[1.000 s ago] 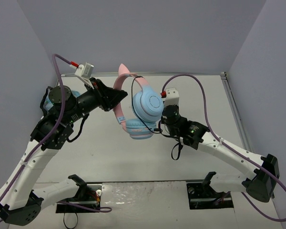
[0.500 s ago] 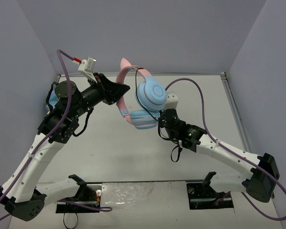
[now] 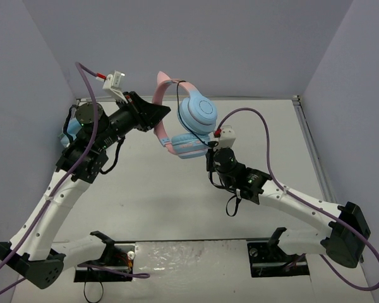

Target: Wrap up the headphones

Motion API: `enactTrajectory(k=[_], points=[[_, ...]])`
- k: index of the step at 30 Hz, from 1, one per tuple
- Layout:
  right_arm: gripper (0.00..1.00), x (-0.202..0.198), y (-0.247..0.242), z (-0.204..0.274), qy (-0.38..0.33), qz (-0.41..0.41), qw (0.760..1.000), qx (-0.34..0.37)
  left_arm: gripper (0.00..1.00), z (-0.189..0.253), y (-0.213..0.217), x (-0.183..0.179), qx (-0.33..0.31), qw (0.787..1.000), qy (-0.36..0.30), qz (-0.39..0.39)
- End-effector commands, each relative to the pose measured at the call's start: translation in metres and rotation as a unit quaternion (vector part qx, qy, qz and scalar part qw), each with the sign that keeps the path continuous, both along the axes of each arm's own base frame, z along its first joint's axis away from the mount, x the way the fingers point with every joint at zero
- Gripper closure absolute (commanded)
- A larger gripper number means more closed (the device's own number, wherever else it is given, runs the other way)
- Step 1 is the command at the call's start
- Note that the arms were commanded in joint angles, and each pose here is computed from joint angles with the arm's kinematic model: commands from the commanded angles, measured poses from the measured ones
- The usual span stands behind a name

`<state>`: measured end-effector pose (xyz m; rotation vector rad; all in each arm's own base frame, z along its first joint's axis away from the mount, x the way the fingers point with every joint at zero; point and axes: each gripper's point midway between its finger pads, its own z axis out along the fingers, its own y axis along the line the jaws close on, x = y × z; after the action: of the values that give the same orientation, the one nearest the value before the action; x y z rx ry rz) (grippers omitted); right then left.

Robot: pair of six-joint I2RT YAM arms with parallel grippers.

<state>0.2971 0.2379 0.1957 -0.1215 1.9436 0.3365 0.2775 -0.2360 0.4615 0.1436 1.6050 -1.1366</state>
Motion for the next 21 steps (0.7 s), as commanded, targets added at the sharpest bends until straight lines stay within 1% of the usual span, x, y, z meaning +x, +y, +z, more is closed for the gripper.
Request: enactTrajectory(k=[1, 7, 14, 18, 21], points=[[0.98, -0.002, 0.001, 0.001, -0.002, -0.005, 1.0, 0.025, 1.0, 0.093, 0.014, -0.021, -0.109, 0.987, -0.114, -0.013], [0.98, -0.009, 0.007, -0.005, 0.006, 0.004, 0.999, 0.036, 1.0, 0.094, 0.021, -0.013, -0.114, 0.987, -0.116, -0.003], [0.98, -0.02, 0.016, -0.015, 0.012, 0.015, 0.999, 0.031, 1.0, 0.089, 0.028, -0.003, -0.114, 0.987, -0.109, 0.002], [0.98, -0.019, 0.019, -0.012, 0.002, 0.017, 1.0, 0.026, 1.0, 0.087, 0.026, -0.007, -0.103, 0.989, -0.108, -0.008], [0.98, -0.012, 0.023, -0.003, -0.013, 0.02, 1.0, 0.016, 1.0, 0.089, 0.026, -0.016, -0.091, 0.989, -0.117, -0.016]])
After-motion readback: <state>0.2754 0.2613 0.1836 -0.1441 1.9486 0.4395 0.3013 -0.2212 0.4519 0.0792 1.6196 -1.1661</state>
